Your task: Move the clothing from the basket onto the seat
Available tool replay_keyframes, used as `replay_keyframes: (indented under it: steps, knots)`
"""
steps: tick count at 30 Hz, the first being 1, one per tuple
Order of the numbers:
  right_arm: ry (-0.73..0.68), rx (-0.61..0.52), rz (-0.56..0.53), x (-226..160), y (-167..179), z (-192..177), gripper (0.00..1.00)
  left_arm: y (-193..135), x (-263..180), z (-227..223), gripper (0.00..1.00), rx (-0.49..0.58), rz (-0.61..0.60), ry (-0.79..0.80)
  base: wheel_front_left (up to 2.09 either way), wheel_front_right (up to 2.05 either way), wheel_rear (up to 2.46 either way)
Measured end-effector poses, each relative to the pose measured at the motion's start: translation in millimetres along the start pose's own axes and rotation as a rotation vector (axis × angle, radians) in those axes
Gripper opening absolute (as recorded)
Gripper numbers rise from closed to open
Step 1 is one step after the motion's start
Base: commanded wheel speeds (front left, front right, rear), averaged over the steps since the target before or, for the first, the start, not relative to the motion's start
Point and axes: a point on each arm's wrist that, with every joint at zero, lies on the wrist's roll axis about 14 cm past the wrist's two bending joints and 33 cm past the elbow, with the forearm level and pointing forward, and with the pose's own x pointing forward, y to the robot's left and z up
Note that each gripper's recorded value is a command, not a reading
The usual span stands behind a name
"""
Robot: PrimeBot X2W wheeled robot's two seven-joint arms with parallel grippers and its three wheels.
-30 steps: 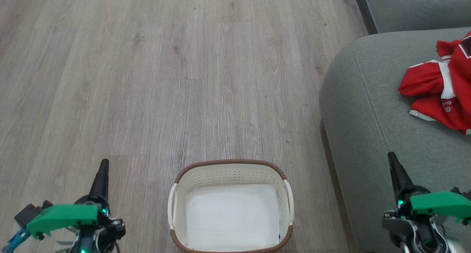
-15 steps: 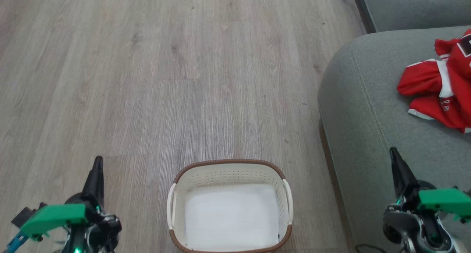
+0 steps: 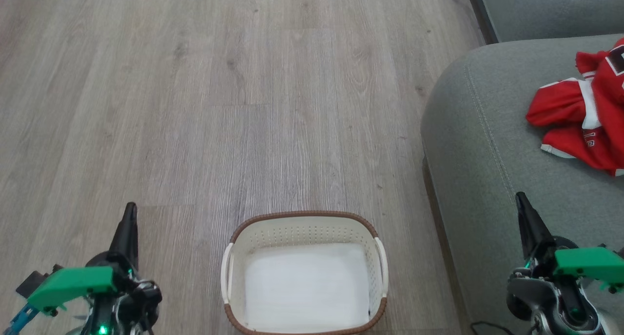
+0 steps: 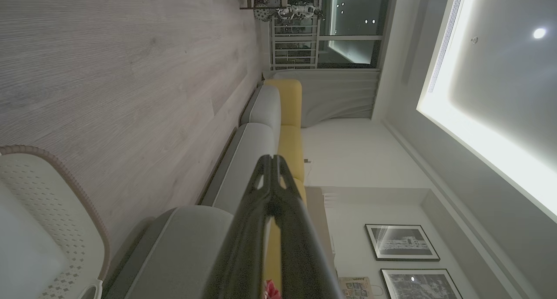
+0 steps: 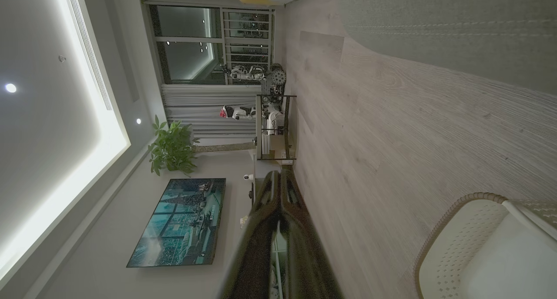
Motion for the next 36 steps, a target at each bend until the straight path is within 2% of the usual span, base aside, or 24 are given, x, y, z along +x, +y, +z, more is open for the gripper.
replay_keyframes:
  steps: [36]
  knots:
    - [-0.002,0.004,0.000,-0.1,-0.1,0.1,0.00,0.0,0.0,-0.3,0.00,-0.001,0.000,0.000,0.00,0.00,0.00]
